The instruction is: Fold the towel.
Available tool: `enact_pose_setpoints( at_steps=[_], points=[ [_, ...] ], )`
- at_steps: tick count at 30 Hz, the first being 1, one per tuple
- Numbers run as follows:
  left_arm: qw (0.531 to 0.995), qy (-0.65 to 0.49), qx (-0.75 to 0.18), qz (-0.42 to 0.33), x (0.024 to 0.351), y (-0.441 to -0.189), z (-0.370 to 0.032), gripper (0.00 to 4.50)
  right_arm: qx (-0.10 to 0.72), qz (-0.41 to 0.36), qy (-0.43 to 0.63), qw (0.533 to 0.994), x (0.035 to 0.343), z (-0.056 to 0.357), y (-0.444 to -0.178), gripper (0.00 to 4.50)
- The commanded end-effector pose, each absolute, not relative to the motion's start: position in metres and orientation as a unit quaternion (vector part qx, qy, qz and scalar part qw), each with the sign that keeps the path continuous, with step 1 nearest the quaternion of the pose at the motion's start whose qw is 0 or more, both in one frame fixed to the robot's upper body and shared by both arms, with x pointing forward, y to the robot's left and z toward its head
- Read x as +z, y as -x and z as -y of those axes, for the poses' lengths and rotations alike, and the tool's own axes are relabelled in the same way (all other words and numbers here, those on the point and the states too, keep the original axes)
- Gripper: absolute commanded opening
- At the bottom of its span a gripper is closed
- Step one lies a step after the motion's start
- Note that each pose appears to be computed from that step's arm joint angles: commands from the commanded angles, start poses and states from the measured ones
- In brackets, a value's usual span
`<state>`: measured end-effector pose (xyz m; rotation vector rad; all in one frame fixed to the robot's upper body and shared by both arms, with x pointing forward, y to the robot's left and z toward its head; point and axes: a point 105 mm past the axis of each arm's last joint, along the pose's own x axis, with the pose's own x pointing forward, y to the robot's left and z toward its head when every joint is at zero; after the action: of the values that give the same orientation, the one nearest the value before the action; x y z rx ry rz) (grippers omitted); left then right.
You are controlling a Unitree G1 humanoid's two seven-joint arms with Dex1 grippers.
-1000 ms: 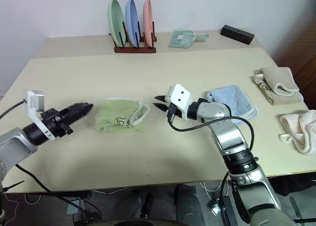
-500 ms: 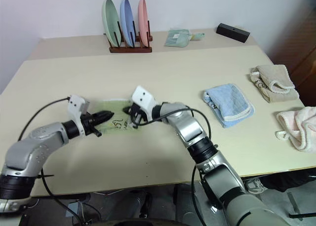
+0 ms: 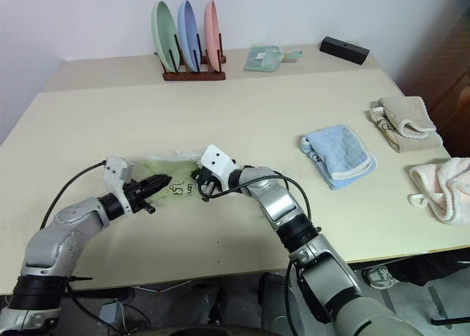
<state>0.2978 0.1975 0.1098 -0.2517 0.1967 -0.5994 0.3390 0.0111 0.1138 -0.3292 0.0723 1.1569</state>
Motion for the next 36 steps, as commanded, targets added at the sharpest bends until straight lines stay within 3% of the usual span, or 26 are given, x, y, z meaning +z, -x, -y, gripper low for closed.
enact_pose_setpoints(
  at_steps=[1, 6, 14, 21, 24, 30, 31, 36],
  points=[
    [0.947, 0.169, -0.272, -0.019, 0.163, -0.286, -0.226, 1.90, 0.559, 0.056, 0.153, 0.813, 0.168, 0.001, -0.328, 1.76],
    [0.956, 0.218, -0.186, -0.059, 0.152, -0.282, -0.265, 4.49, 0.564, 0.064, 0.168, 0.806, 0.180, 0.019, -0.316, 4.32],
    [0.928, 0.261, -0.183, -0.193, 0.103, -0.293, -0.240, 4.50, 0.556, 0.069, 0.198, 0.804, 0.182, 0.030, -0.309, 4.42],
    [0.900, 0.275, -0.244, -0.235, 0.090, -0.298, -0.203, 4.50, 0.559, 0.076, 0.199, 0.801, 0.185, 0.032, -0.299, 4.42],
    [0.895, 0.280, -0.252, -0.239, 0.087, -0.298, -0.198, 3.28, 0.551, 0.077, 0.203, 0.806, 0.185, 0.034, -0.298, 4.50],
    [0.891, 0.293, -0.263, -0.227, 0.091, -0.295, -0.194, 0.24, 0.543, 0.075, 0.210, 0.810, 0.184, 0.039, -0.296, 4.50],
    [0.890, 0.294, -0.266, -0.226, 0.091, -0.294, -0.193, 0.04, 0.543, 0.074, 0.211, 0.809, 0.183, 0.040, -0.296, 4.50],
    [0.896, 0.313, -0.256, -0.184, 0.105, -0.298, -0.198, 0.04, 0.545, 0.068, 0.222, 0.806, 0.177, 0.041, -0.296, 4.50]
  ],
)
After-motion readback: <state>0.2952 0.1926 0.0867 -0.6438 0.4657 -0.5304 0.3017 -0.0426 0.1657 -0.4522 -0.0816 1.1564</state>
